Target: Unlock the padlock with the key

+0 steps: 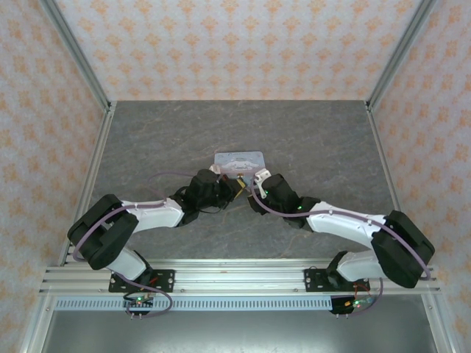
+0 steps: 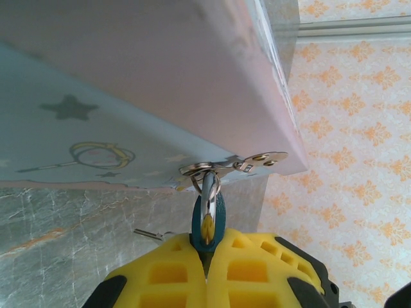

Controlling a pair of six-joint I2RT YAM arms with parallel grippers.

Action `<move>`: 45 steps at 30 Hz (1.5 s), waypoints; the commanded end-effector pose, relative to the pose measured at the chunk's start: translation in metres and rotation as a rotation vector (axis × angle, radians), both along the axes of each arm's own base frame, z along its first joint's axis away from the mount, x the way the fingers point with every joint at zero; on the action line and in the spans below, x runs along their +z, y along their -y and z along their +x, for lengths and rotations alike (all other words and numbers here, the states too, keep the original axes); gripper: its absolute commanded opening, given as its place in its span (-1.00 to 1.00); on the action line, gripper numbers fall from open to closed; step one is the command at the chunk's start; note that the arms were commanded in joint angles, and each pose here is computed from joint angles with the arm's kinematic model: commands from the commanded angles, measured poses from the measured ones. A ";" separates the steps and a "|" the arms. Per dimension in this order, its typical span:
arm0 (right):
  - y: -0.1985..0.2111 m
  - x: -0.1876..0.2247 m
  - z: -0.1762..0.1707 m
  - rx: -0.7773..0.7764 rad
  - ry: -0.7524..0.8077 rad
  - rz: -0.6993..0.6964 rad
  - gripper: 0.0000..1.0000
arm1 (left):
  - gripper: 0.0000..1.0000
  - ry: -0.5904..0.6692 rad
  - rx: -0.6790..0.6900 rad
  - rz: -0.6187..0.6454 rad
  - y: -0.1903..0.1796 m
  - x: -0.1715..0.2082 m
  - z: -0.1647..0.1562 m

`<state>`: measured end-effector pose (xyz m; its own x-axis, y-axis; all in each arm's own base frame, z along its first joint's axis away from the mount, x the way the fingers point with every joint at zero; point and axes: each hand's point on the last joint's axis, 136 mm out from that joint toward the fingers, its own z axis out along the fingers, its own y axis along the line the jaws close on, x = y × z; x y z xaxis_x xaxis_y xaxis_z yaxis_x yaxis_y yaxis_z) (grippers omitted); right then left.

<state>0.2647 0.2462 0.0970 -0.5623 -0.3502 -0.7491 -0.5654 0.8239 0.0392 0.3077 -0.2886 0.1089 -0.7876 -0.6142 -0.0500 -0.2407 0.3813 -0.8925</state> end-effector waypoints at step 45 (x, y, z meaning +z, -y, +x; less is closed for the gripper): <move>-0.002 0.035 0.019 -0.019 -0.026 0.223 -0.23 | -1.00 0.038 -0.006 -0.020 0.001 0.005 0.004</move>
<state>0.2805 0.2531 0.1068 -0.6165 -0.2501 -0.7466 -0.5583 0.8074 0.1906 0.3116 -0.2892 0.1120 -0.7846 -0.6177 -0.0542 -0.2261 0.3664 -0.9026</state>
